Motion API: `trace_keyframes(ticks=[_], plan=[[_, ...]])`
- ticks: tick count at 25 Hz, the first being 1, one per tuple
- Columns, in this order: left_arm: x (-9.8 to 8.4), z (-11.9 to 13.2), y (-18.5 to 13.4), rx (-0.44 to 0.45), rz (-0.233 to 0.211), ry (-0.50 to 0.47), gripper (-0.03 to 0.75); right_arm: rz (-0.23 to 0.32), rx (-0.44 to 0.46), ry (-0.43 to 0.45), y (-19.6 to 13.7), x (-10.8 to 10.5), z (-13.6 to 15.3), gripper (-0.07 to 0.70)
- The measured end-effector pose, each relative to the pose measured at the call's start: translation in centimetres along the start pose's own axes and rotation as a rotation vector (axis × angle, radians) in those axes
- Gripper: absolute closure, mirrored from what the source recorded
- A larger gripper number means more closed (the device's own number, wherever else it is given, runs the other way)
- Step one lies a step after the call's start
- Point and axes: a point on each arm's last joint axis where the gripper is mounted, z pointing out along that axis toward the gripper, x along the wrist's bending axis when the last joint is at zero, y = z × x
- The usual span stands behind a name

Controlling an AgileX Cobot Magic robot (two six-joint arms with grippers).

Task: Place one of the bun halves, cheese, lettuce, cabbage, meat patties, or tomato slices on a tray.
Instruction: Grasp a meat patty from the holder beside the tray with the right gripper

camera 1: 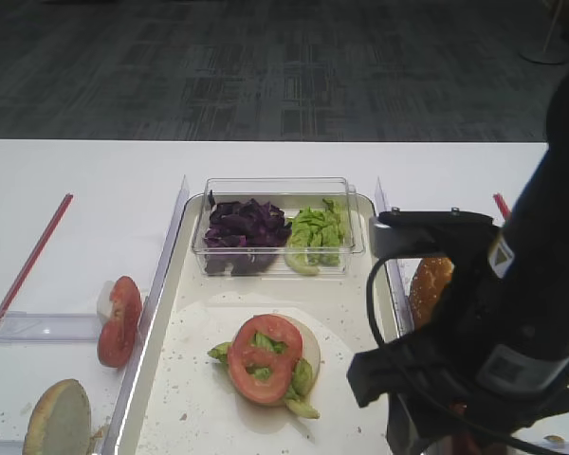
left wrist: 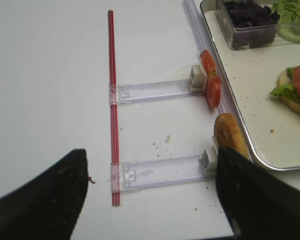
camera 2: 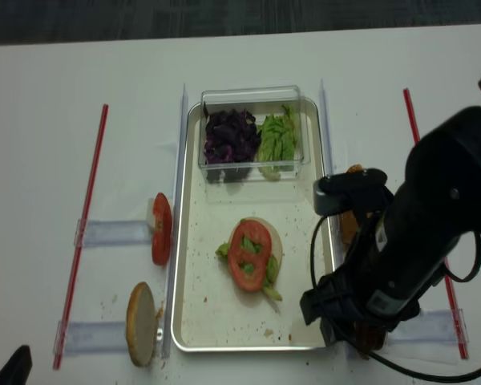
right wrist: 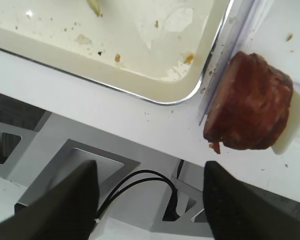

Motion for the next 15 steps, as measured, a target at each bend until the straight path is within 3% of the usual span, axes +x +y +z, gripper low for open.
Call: trace_keyframes(ticks=[5, 15], plan=[[0.0, 0.0, 0.0, 0.0, 0.0, 0.0, 0.223, 0.038, 0.052, -0.04, 1.8, 0.5, 0.6, 0.151], [0.0, 0.0, 0.0, 0.0, 0.0, 0.0, 0.223, 0.039, 0.08, -0.13, 2.5, 0.0, 1.0, 0.151]])
